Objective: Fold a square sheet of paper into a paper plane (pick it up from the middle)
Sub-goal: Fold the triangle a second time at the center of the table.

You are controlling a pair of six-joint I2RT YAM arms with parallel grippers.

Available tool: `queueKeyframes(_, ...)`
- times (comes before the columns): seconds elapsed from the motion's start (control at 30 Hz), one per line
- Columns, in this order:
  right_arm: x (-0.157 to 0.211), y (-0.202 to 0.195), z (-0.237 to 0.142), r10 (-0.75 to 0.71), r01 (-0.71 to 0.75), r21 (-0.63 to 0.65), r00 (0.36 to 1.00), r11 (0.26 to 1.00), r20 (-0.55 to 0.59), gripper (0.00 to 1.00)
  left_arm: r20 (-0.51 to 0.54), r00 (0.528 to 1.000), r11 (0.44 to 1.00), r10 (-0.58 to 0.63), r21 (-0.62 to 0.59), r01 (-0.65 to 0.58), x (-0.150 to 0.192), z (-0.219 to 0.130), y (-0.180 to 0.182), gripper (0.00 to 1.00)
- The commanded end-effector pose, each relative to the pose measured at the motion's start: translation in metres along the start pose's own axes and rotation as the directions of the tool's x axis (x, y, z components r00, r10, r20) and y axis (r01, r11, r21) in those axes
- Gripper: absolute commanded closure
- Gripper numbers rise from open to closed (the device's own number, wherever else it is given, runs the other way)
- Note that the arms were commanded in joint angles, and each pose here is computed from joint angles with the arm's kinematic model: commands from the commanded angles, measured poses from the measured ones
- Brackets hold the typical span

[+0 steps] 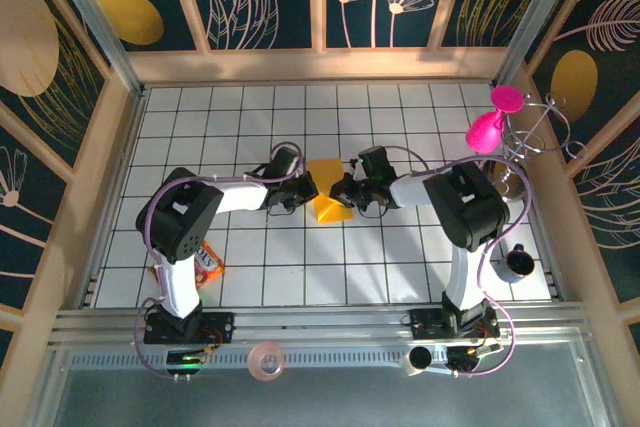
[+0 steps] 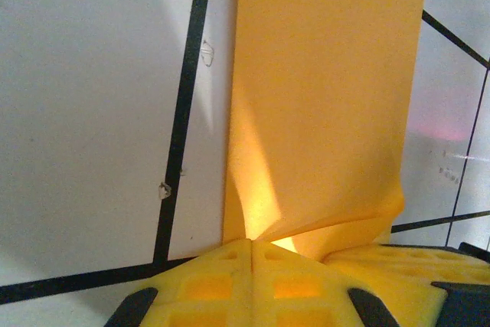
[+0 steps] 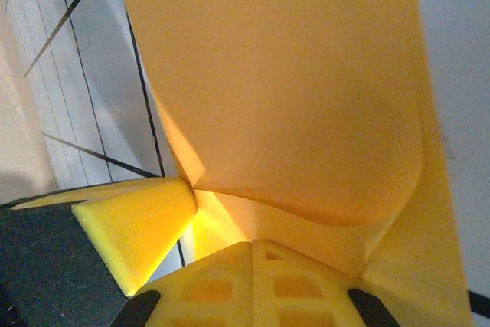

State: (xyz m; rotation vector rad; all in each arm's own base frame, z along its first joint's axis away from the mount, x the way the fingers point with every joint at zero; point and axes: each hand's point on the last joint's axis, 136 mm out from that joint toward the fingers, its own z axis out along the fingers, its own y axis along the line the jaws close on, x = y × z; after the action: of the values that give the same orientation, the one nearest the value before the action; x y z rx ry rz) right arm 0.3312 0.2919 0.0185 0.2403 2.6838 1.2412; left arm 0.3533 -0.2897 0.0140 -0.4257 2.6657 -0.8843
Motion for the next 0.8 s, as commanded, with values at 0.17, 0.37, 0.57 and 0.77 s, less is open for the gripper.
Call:
queueKeyframes(0.17, 0.014, -0.05, 0.011, 0.094, -0.092, 0.173, 0.996, 0.981, -0.004, 1.0, 0.019, 0.998, 0.998, 0.061, -0.019, -0.061, -0.009, -0.01, -0.009, 1.0)
queueKeyframes(0.37, 0.017, -0.054, 0.012, 0.143, -0.141, 0.191, 0.99, 0.971, 0.003, 1.0, 0.062, 0.995, 0.991, 0.072, 0.106, -0.079, -0.005, -0.041, -0.043, 1.0)
queueKeyframes(0.57, 0.022, -0.053, 0.014, 0.19, -0.186, 0.161, 0.982, 0.969, -0.01, 1.0, -0.018, 0.999, 0.989, 0.042, 0.143, -0.039, 0.038, -0.04, -0.034, 1.0)
queueKeyframes(0.77, 0.024, -0.055, 0.014, 0.217, -0.212, 0.155, 0.976, 0.965, -0.012, 1.0, -0.076, 0.994, 0.989, 0.08, 0.13, -0.07, 0.059, -0.025, -0.035, 1.0)
